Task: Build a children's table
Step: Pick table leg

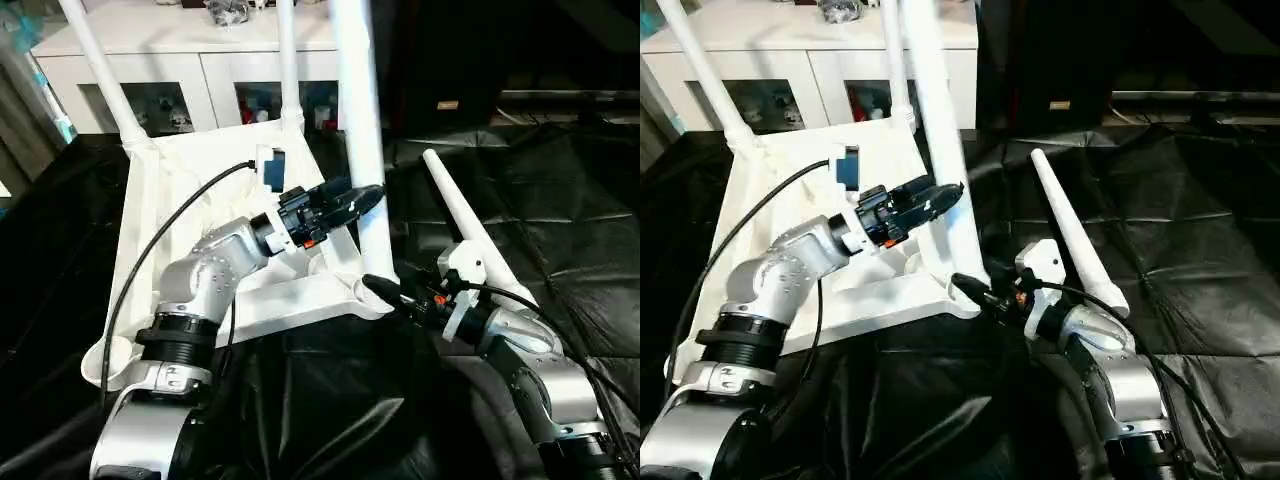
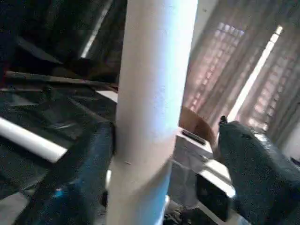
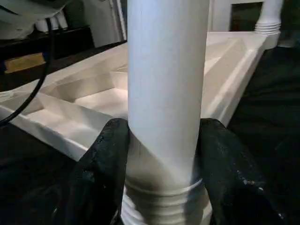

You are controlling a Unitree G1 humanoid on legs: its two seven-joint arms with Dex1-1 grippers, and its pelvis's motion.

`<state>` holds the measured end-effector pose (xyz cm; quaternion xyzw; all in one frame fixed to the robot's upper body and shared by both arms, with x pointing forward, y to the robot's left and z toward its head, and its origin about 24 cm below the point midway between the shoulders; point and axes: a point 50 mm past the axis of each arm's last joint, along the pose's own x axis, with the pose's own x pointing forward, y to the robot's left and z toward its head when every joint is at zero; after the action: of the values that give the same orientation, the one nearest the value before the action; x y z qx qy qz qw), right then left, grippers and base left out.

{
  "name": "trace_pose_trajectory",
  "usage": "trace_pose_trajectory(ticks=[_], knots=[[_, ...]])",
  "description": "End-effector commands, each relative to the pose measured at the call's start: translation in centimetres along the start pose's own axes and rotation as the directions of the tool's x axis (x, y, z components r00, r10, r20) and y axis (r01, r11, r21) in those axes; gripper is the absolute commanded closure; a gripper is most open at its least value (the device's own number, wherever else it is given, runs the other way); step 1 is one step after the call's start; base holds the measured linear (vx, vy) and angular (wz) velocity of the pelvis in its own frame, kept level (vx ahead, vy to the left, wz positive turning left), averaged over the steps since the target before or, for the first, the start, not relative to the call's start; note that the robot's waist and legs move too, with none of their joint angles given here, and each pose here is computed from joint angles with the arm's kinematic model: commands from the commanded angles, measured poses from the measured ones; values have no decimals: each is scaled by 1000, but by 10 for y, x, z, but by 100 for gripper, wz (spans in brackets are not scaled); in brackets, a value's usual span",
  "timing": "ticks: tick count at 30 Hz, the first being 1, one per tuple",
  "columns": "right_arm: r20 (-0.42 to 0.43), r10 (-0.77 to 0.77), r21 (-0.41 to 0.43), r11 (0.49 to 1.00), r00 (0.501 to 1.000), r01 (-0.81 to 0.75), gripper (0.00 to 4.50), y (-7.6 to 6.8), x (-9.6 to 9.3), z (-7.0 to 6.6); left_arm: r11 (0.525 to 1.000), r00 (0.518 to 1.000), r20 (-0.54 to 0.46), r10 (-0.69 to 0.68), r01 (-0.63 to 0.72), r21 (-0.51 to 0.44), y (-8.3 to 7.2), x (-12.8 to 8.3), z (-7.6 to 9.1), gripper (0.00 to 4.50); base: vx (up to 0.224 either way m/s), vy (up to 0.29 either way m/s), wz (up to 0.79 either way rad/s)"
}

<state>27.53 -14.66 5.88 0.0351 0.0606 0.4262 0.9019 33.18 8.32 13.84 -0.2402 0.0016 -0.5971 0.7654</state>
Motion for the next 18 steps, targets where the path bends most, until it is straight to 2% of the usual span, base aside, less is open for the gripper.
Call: trace_pose_trajectory(ticks=[1, 7, 9, 12, 18], knots=[[-23, 50, 19, 999, 999, -49, 261, 5, 4, -2, 997, 994, -77, -79, 79, -1, -8, 6, -9, 30, 0, 0, 0], [-23, 53, 20, 998, 998, -52, 261, 5, 4, -2, 997, 993, -80, -83, 83, -1, -9, 6, -10, 30, 0, 0, 0], [-23, 60, 22, 998, 998, -59, 261, 6, 4, -2, 996, 992, -88, -90, 90, -4, -9, 6, -11, 16, 0, 0, 0], [-35, 153, 47, 987, 988, -151, 262, 13, -2, -2, 992, 985, -119, -128, 127, -16, -9, 14, -13, 1, 0, 0, 0], [-40, 173, 45, 984, 984, -171, 262, 14, -5, -3, 992, 985, -118, -124, 122, -23, -7, 14, -9, 0, 0, 0, 0]])
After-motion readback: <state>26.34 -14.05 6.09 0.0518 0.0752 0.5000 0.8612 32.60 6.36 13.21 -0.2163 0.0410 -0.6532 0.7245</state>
